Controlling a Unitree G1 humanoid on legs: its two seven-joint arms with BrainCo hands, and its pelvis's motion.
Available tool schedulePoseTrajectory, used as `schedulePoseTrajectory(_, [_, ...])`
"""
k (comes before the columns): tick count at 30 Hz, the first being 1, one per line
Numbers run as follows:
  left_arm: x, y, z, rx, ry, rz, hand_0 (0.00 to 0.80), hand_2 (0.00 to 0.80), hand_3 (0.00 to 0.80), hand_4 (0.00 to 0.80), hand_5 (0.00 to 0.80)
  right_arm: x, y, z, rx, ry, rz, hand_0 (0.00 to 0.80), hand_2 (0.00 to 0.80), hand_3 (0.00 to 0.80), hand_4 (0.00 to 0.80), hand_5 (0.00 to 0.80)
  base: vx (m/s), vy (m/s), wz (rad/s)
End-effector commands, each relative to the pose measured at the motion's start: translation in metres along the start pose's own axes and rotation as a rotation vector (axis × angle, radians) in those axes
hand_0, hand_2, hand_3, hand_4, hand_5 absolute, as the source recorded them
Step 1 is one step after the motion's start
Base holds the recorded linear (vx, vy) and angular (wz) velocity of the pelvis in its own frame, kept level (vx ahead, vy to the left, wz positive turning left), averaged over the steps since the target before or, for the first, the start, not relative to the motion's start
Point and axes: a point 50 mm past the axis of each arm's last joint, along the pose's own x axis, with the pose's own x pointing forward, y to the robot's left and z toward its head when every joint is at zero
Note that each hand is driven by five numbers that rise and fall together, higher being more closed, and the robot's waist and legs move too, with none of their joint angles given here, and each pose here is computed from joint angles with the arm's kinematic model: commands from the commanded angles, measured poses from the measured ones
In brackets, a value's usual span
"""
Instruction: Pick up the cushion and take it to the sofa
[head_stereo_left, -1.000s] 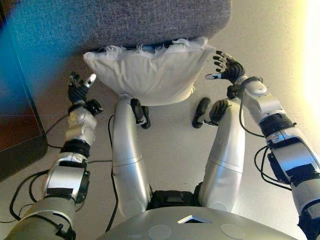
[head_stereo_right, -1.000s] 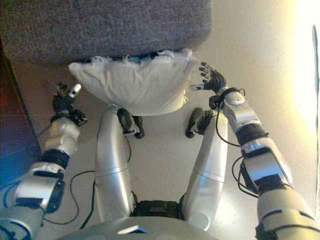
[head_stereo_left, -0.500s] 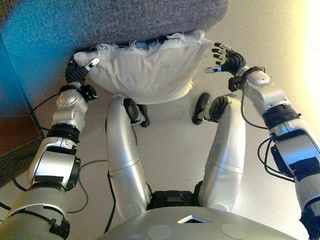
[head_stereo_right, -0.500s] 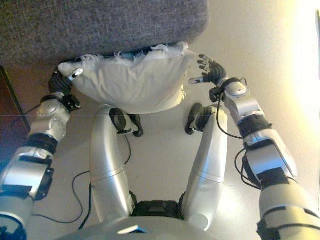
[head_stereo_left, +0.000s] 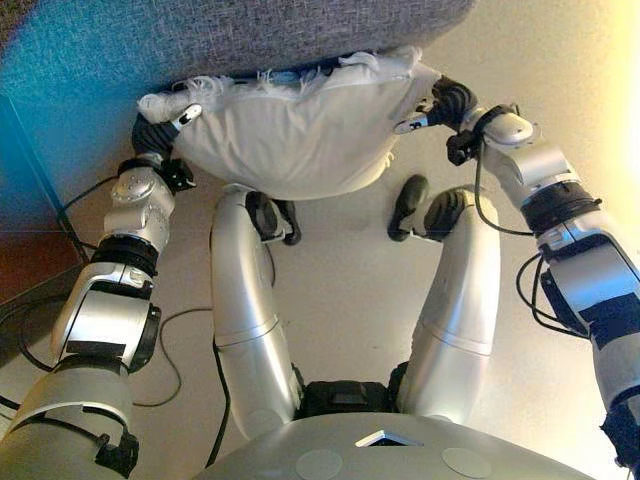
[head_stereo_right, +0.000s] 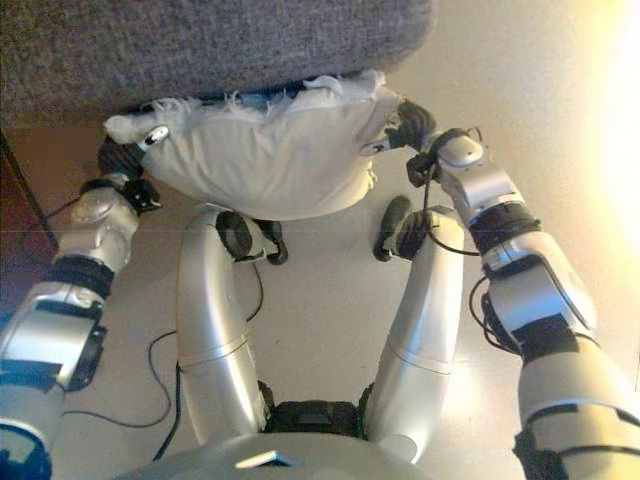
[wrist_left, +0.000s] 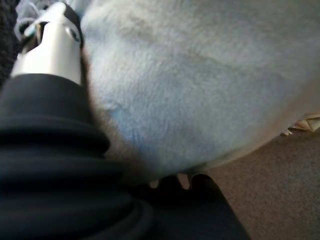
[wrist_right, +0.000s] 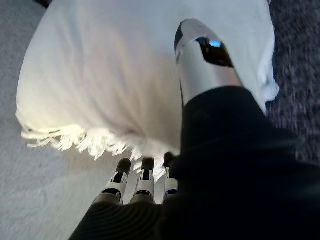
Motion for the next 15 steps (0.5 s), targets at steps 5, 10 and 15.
schedulePoseTrajectory(5, [0.008,-0.032,0.023,-0.049,-0.105,-0.185,0.000,0.000,0.000,0.000,0.000,0.010,0.017,0.026,-0.172,0.000,0.123,0.000,0.000,0.000,0.000,0.000,0.000,0.000,0.00])
schedulePoseTrajectory(10, [0.006,-0.042,0.026,-0.067,-0.124,-0.259,0.000,0.000,0.000,0.000,0.000,0.010,0.018,0.027,-0.189,0.009,0.134,0.000,0.000,0.000,0.000,0.000,0.000,0.000,0.00])
schedulePoseTrajectory(15, [0.008,-0.057,0.036,-0.075,-0.156,-0.317,0.744,0.744,0.744,0.744,0.744,0.012,0.016,0.033,-0.231,-0.014,0.095,0.800,0.800,0.800,0.800,0.800,0.000,0.000,0.00])
